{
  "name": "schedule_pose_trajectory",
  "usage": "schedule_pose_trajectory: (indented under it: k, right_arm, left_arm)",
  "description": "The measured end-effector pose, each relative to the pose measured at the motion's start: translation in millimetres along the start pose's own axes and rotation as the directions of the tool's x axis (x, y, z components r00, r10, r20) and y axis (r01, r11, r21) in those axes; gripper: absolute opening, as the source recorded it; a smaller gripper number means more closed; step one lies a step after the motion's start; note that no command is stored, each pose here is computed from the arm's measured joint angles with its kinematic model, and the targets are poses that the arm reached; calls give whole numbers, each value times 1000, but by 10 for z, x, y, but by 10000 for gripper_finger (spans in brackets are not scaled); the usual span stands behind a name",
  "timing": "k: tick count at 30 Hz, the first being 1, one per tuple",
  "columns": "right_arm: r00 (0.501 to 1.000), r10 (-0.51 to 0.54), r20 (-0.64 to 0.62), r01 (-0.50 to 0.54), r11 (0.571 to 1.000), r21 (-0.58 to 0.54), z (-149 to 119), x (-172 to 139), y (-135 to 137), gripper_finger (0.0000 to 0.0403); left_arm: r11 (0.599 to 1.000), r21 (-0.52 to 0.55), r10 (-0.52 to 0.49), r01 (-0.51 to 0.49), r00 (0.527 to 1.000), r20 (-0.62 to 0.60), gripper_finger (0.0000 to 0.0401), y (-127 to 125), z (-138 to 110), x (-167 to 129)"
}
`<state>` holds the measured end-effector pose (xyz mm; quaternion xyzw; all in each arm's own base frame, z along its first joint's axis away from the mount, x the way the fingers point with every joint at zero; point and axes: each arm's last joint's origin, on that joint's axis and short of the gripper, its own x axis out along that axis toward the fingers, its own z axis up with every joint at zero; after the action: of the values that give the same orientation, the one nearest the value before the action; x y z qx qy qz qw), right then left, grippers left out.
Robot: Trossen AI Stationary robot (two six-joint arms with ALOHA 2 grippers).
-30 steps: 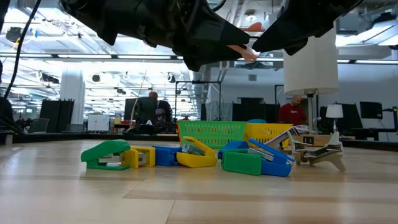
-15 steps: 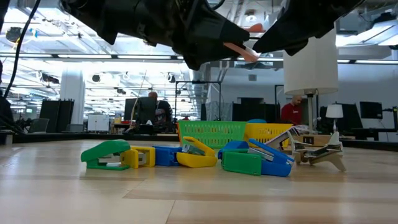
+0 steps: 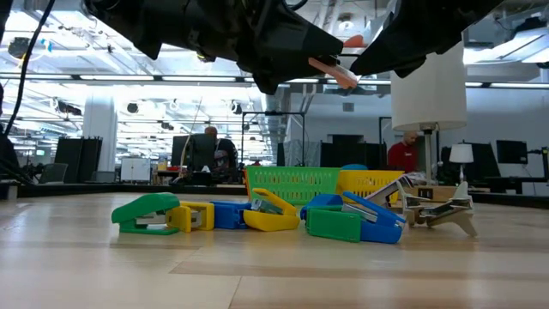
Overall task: Pick and place Stapler, Stapler remover, tape
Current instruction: Put the pink staple remover into the green bin
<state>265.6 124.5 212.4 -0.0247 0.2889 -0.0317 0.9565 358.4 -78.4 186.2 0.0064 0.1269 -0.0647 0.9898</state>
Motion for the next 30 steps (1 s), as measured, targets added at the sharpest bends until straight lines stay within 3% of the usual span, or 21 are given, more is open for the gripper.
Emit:
schedule_pose_trajectory:
  k: [13,22,30]
  right_arm:
    - [1000,-2,-2,2,1000,0,-3,1,-3,19]
    - [1000,-3,-5,3,1000,-2,-6,1,-4,56]
    - [999,-45,-27,45,999,-15,-30,9,-40,114]
  left_arm:
    - [1000,-19,15,-15,1000,-6,23,69,-1,3]
    - [1000,-20,18,-18,1000,-7,38,73,-2,3]
    - [999,-20,25,-25,1000,-9,25,77,-4,3]
